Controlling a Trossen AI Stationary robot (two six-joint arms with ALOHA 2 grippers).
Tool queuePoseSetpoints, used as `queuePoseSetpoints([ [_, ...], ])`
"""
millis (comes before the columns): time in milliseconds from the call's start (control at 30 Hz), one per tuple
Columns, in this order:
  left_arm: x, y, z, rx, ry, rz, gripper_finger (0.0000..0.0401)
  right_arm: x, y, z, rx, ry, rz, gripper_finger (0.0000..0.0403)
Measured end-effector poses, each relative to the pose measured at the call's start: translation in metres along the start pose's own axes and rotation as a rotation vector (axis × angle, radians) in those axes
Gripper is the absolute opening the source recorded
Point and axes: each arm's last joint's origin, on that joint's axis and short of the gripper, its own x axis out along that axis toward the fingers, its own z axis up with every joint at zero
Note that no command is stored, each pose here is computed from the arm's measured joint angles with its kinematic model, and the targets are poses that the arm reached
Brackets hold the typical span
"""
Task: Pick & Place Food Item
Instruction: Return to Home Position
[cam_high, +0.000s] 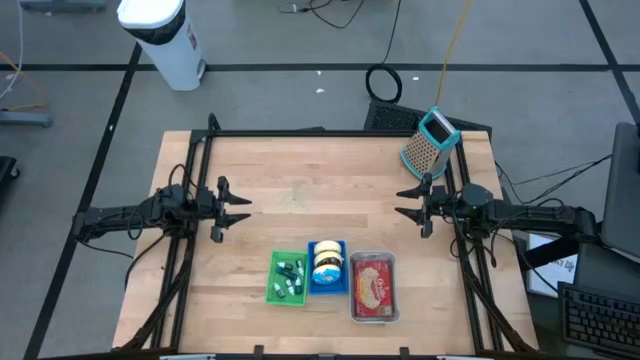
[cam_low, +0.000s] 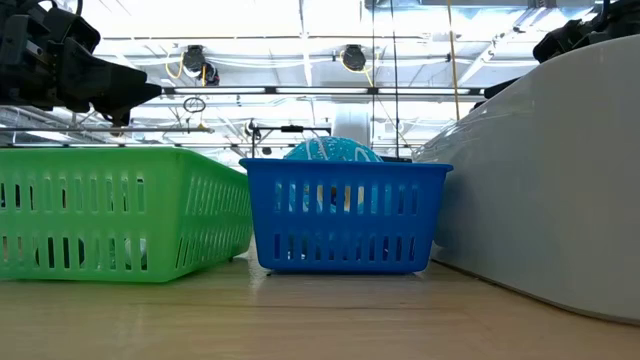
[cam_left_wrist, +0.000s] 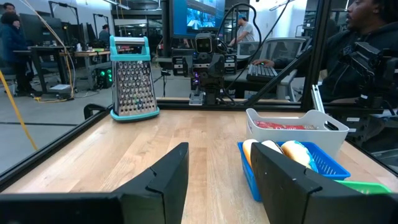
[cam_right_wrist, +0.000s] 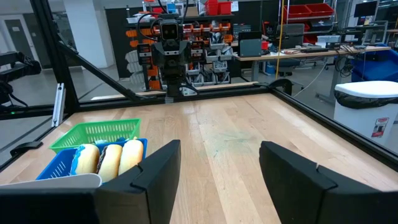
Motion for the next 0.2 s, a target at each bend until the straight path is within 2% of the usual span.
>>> queuePoseSetpoints([
  [200, 0.0, 0.0, 0.0, 0.0, 0.0, 0.0, 0.0175, 0.0, 0.0, 0.0, 0.0, 0.0, 0.0, 0.0209],
])
